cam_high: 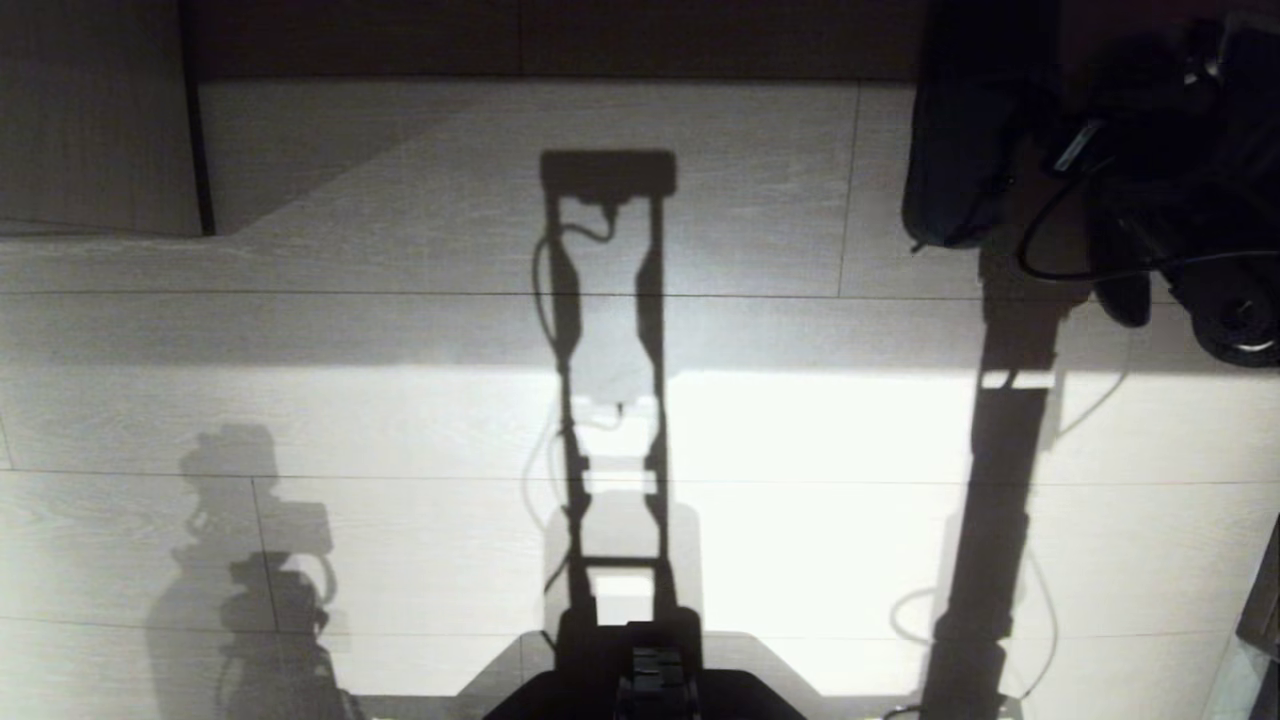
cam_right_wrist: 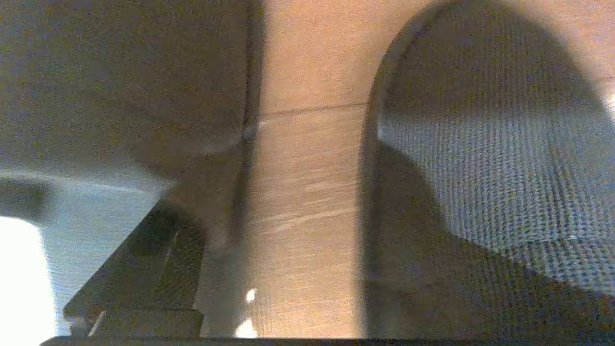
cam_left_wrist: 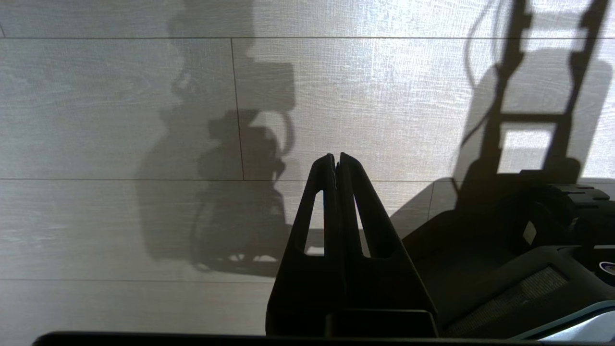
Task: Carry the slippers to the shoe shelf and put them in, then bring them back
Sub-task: Place the slippers on the floor
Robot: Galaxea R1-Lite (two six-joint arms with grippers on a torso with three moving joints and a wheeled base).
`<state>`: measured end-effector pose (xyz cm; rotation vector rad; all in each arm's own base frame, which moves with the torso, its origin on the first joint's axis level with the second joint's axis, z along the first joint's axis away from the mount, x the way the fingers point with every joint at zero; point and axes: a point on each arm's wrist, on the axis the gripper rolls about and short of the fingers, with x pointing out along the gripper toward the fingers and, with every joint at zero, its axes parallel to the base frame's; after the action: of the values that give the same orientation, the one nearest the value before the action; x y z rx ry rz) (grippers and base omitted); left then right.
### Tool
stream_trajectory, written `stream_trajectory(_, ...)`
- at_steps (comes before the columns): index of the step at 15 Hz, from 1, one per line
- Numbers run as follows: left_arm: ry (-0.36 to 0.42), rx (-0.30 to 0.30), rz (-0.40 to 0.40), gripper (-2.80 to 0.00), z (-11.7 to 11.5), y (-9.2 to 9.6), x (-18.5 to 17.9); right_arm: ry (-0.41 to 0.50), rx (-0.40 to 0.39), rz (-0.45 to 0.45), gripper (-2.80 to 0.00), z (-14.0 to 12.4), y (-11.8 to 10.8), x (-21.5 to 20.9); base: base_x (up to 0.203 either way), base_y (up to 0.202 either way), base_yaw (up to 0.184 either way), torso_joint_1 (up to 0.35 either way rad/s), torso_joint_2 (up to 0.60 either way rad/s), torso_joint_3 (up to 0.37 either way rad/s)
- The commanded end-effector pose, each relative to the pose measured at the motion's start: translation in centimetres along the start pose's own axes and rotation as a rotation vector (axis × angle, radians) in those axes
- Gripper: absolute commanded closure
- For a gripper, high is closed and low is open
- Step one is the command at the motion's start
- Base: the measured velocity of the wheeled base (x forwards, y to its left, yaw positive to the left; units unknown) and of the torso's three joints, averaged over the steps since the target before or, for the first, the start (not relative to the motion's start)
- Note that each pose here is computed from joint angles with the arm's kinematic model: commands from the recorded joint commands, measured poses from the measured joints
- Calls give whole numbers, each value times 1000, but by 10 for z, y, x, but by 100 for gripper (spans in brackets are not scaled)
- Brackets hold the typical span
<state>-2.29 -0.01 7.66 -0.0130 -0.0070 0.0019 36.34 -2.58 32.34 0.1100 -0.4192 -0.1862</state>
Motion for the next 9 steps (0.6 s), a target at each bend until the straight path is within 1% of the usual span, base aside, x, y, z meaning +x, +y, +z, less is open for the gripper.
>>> stream_trajectory(1, 1, -1, 0, 0, 0, 0, 0, -28, 6, -1, -280, 19, 0, -10, 0, 0, 0, 0, 0, 0)
stream_trajectory(3, -1, -1, 0, 0, 0, 0, 0, 22, -4, -4, -280, 28, -2, -27, 0, 0, 0, 0, 0, 0)
stream_trajectory(4, -1, -1, 1, 0, 0, 0, 0, 54, -11, -5, -280, 26, -3, -35, 0, 0, 0, 0, 0, 0)
stream_trajectory(6, 1, -1, 0, 0, 0, 0, 0, 69, -16, -4, -280, 25, -4, -38, 0, 0, 0, 0, 0, 0)
stream_trajectory(7, 1, -1, 0, 0, 0, 0, 0, 95, -20, -6, -280, 20, -5, -43, 0, 0, 0, 0, 0, 0)
stream_trajectory(9, 1, -1, 1, 0, 0, 0, 0, 118, -48, -6, -280, 16, -6, -48, 0, 0, 0, 0, 0, 0)
